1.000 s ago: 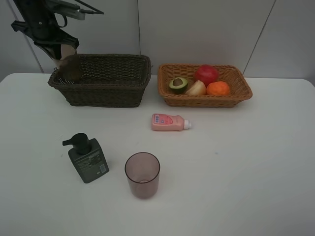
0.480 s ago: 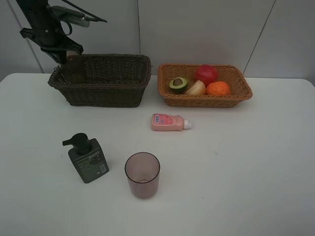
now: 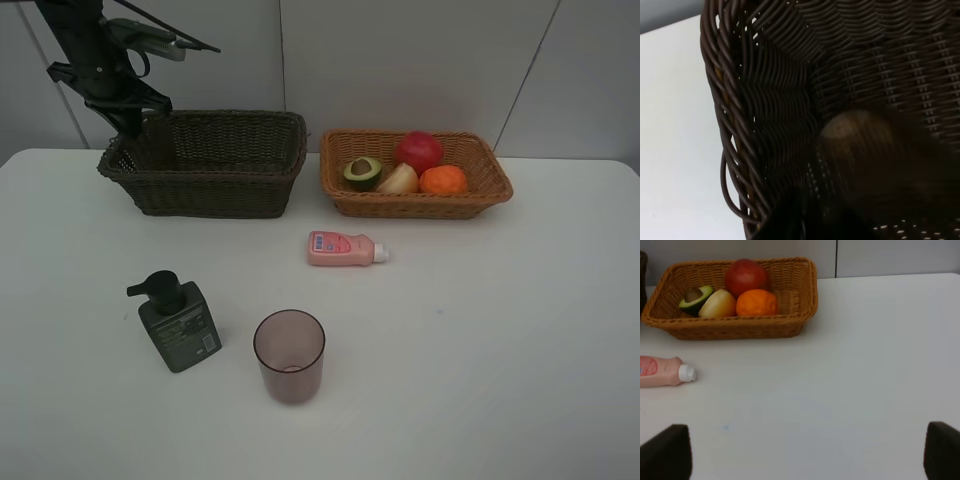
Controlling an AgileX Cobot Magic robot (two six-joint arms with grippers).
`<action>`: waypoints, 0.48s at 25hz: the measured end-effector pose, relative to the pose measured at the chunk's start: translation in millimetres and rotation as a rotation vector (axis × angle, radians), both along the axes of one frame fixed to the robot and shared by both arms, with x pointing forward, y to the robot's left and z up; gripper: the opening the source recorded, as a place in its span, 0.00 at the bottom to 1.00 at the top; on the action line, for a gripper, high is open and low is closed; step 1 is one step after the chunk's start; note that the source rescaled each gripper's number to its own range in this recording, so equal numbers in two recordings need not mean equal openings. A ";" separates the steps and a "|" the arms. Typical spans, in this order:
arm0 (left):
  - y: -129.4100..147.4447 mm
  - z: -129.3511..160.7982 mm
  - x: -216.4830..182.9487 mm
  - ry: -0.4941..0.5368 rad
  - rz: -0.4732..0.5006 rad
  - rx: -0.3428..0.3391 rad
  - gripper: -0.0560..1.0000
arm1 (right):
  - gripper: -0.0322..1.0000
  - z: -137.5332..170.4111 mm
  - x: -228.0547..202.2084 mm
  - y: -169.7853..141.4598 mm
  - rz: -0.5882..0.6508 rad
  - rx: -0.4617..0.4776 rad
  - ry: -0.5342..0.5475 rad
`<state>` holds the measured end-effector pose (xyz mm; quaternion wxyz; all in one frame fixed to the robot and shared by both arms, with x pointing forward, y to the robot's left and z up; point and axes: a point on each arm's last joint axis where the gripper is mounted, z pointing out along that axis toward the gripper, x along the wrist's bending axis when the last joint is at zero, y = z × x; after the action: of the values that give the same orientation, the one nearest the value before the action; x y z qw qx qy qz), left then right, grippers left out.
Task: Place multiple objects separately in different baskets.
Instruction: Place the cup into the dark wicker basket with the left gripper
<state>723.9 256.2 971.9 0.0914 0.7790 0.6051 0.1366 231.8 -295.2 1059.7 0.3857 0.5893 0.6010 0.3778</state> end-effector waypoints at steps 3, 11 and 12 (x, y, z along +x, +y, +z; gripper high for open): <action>0.0 0.0 0.1 -0.001 -0.022 0.007 0.66 | 0.93 0.0 0.0 0.0 0.000 0.000 0.000; -0.1 0.0 0.1 0.000 -0.027 0.008 0.90 | 0.93 0.0 0.0 0.0 0.000 0.000 0.000; -0.1 0.0 0.1 0.000 -0.027 0.008 0.90 | 0.93 0.0 0.0 0.0 0.000 0.000 0.000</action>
<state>724.0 256.1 971.9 0.0902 0.7873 0.5941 0.1380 231.8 -295.2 1059.7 0.3857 0.5893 0.6010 0.3778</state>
